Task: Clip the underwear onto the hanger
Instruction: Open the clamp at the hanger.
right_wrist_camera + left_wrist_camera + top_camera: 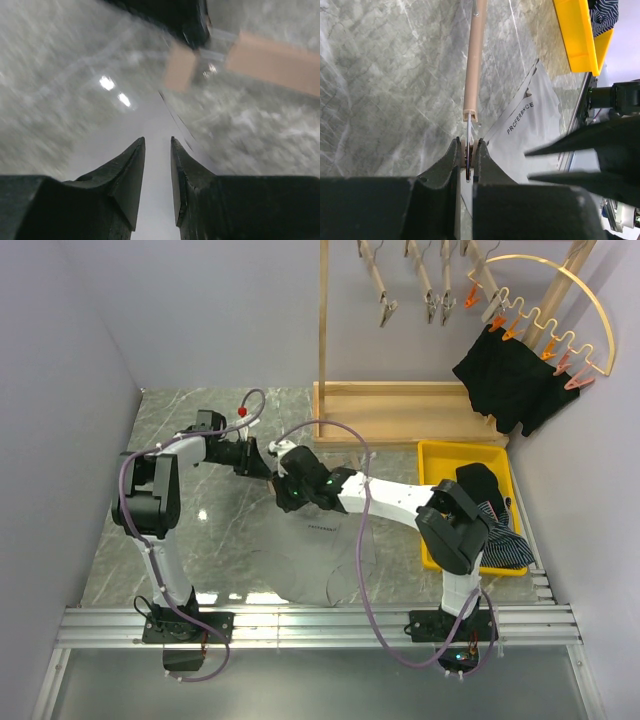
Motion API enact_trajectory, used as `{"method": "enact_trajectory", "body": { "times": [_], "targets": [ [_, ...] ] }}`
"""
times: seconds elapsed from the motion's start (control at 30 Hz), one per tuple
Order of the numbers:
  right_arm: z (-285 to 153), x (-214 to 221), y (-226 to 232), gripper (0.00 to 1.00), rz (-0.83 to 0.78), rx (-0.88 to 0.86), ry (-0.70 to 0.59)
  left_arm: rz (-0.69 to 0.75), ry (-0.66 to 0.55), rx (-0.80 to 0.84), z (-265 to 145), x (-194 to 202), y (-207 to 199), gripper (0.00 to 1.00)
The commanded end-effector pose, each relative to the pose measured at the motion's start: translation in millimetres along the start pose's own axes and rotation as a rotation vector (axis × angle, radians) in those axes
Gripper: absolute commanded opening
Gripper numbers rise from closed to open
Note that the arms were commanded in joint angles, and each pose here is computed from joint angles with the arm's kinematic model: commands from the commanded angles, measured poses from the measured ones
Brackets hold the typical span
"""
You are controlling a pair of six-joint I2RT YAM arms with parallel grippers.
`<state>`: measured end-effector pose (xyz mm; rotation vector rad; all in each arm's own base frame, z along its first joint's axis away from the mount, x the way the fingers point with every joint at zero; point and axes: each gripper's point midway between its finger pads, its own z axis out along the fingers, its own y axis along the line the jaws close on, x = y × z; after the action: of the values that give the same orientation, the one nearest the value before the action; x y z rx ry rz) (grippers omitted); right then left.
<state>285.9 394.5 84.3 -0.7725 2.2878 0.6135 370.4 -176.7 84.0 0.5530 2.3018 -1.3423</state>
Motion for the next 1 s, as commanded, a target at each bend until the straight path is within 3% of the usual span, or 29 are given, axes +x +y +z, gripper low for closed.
{"method": "enact_trajectory", "body": {
  "times": [0.0,0.3,0.43,0.53,0.73,0.97],
  "targets": [
    [6,-34,19,0.34,0.079,0.046,-0.081,0.019,-0.009,-0.026,2,-7,10,0.00],
    [-8,-44,10,0.33,0.073,-0.006,-0.128,0.025,0.022,-0.013,2,6,8,0.00],
    [-30,-59,-23,0.36,0.024,-0.022,-0.178,0.031,0.032,-0.004,2,9,7,0.00],
    [-46,-65,-44,0.42,-0.092,-0.025,-0.229,0.047,0.042,-0.001,1,9,6,0.00],
    [-47,-67,-73,0.50,-0.561,0.012,-0.236,0.074,0.066,0.010,-1,11,1,0.00],
    [-34,-84,-68,0.50,-0.804,-0.038,-0.239,0.096,0.085,0.018,-2,12,-2,0.00]
  ]
}}
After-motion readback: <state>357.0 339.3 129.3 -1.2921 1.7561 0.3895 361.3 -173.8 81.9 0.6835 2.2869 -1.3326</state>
